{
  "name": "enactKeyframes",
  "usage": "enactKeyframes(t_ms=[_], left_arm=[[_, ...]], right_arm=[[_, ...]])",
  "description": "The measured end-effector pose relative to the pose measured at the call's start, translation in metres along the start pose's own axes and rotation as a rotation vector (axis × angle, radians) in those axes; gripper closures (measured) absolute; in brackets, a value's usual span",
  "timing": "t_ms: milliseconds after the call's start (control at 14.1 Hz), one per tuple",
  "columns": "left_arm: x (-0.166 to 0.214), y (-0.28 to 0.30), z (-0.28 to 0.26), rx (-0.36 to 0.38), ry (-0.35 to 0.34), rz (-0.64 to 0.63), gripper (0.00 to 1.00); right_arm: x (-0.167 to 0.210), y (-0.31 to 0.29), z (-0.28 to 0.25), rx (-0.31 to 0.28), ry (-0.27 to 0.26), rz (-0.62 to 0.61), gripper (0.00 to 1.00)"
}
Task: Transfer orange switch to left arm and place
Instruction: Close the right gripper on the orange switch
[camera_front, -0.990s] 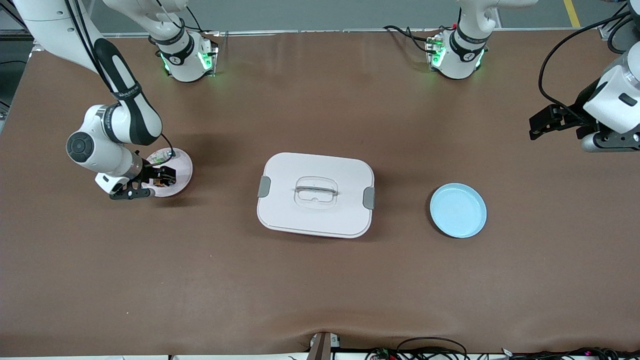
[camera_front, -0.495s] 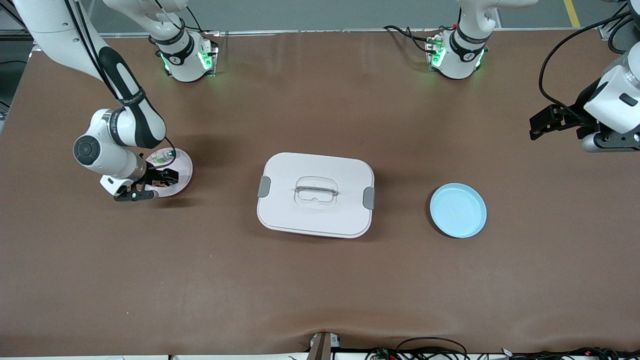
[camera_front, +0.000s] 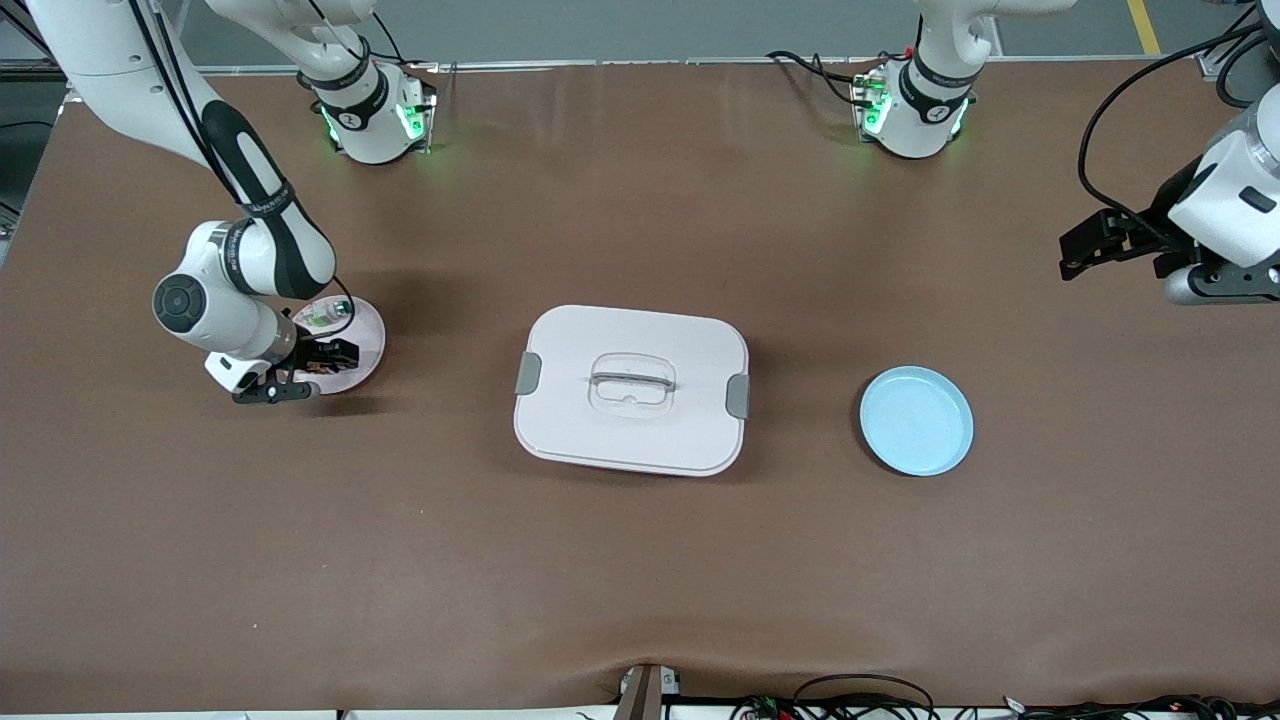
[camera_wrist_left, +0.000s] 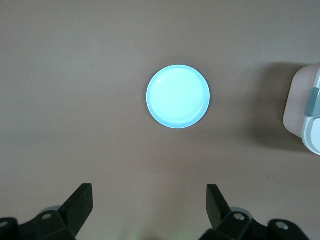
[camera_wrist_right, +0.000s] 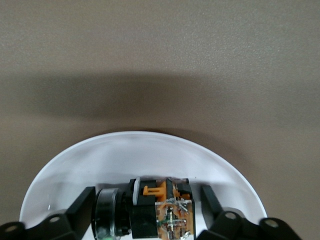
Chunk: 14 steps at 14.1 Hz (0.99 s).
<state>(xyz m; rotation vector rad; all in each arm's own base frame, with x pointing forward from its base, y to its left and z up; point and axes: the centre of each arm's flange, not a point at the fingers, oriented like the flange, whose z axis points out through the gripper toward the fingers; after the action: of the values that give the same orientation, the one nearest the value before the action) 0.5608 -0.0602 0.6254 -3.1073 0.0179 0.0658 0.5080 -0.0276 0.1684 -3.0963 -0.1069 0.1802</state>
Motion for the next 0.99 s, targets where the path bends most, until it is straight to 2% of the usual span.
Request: enactKeyframes(t_ms=[71,495,707,990], left_arm=[[0.000,0.000,0.000,0.000,0.000,0.000,0.00],[0.000,-0.002,0.000,0.000,0.000,-0.004,0.00],[0.001,0.002,0.002,0.000,-0.003,0.003,0.00],[0.005,0.001,0.008,0.002,-0.015,0.001,0.00]], right_arm=[[0.001,0.000,-0.002,0.000,0.003,0.000,0.26],[0.001,0.000,-0.002,0.000,0.002,-0.001,0.27],[0.000,-0.004,-0.010,0.011,-0.049,-0.006,0.27],[0.006,-0.018,-0.067,0.025,-0.114,0.005,0.27]])
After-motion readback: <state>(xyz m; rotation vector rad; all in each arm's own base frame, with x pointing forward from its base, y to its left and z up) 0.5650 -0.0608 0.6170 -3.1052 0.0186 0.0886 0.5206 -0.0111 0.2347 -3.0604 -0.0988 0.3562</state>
